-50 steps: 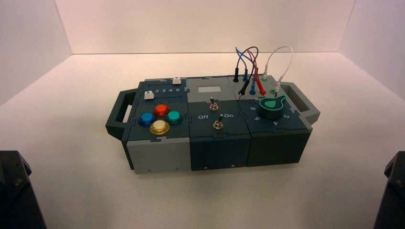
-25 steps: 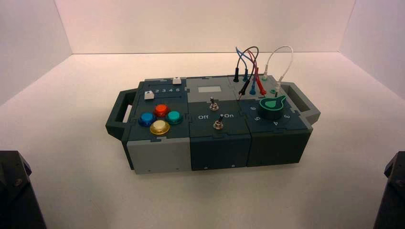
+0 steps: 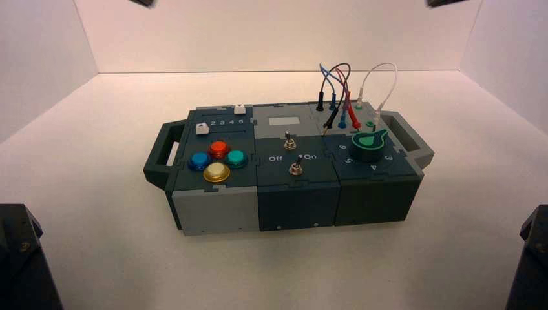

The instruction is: Insert the black wire.

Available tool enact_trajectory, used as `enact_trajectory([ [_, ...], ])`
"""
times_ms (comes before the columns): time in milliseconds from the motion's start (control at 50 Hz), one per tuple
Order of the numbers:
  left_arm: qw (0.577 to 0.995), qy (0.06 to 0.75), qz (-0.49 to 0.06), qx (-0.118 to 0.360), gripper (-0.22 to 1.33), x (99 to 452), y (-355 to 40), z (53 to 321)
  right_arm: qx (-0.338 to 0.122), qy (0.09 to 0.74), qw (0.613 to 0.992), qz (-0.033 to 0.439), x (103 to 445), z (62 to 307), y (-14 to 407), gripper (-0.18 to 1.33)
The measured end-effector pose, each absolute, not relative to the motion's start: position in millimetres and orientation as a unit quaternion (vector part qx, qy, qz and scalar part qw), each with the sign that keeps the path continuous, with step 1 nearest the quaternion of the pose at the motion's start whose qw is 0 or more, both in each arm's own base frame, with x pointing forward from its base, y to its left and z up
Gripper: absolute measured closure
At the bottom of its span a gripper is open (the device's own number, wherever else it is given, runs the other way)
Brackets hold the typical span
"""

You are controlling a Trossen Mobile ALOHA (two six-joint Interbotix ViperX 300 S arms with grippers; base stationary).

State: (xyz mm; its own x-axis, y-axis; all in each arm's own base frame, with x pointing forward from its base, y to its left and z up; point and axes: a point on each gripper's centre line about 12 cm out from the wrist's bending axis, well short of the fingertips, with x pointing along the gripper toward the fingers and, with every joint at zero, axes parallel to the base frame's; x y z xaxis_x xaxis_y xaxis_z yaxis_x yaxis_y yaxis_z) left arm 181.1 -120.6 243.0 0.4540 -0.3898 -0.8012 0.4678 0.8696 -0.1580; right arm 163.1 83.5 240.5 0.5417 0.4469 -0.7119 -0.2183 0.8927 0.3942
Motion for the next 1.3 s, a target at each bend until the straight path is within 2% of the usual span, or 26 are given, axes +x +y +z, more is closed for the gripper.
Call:
enact_trajectory([
  [120, 0.836, 0.472, -0.277, 0.046, 1.27, 169.8, -134.6, 232.6, 0.147, 0.466, 0.847, 0.21, 159.1, 228.9, 94.7, 1.29],
  [340, 0.822, 0.486, -0.294, 0.043, 1.27, 161.0, -145.3, 218.7, 0.145, 0.511, 0.82, 0.214, 163.5, 207.0, 106.3, 1.27],
  [420, 0.819, 0.489, -0.298, 0.041, 1.27, 159.3, -147.7, 215.2, 0.137, 0.53, 0.809, 0.215, 165.3, 198.2, 111.1, 1.21],
  [460, 0.813, 0.494, -0.305, 0.045, 1.27, 156.2, -152.4, 209.3, 0.129, 0.553, 0.796, 0.21, 168.4, 185.5, 115.3, 1.1],
  [560, 0.807, 0.5, -0.312, 0.048, 1.27, 153.2, -156.9, 203.0, 0.127, 0.563, 0.79, 0.21, 171.7, 176.8, 122.2, 1.07],
  [620, 0.803, 0.503, -0.315, 0.05, 1.27, 152.0, -159.7, 200.6, 0.126, 0.569, 0.784, 0.212, 171.5, 172.7, 126.4, 1.0],
  [700, 0.798, 0.508, -0.319, 0.053, 1.27, 150.5, -163.6, 196.5, 0.12, 0.577, 0.777, 0.22, 172.1, 168.5, 135.5, 0.67],
  [760, 0.795, 0.511, -0.32, 0.055, 1.27, 150.4, -165.8, 193.8, 0.118, 0.581, 0.774, 0.222, 174.6, 167.3, 140.1, 0.53],
  [880, 0.793, 0.516, -0.318, 0.058, 1.27, 151.2, -166.4, 190.5, 0.12, 0.587, 0.771, 0.216, 179.8, 163.3, 142.4, 0.53],
  [1020, 0.794, 0.516, -0.318, 0.056, 1.27, 151.7, -166.9, 189.7, 0.12, 0.589, 0.771, 0.212, 184.6, 160.2, 145.1, 0.45],
  [1300, 0.795, 0.513, -0.318, 0.056, 1.27, 152.1, -167.4, 190.1, 0.123, 0.602, 0.764, 0.195, 191.0, 145.2, 147.5, 0.45],
])
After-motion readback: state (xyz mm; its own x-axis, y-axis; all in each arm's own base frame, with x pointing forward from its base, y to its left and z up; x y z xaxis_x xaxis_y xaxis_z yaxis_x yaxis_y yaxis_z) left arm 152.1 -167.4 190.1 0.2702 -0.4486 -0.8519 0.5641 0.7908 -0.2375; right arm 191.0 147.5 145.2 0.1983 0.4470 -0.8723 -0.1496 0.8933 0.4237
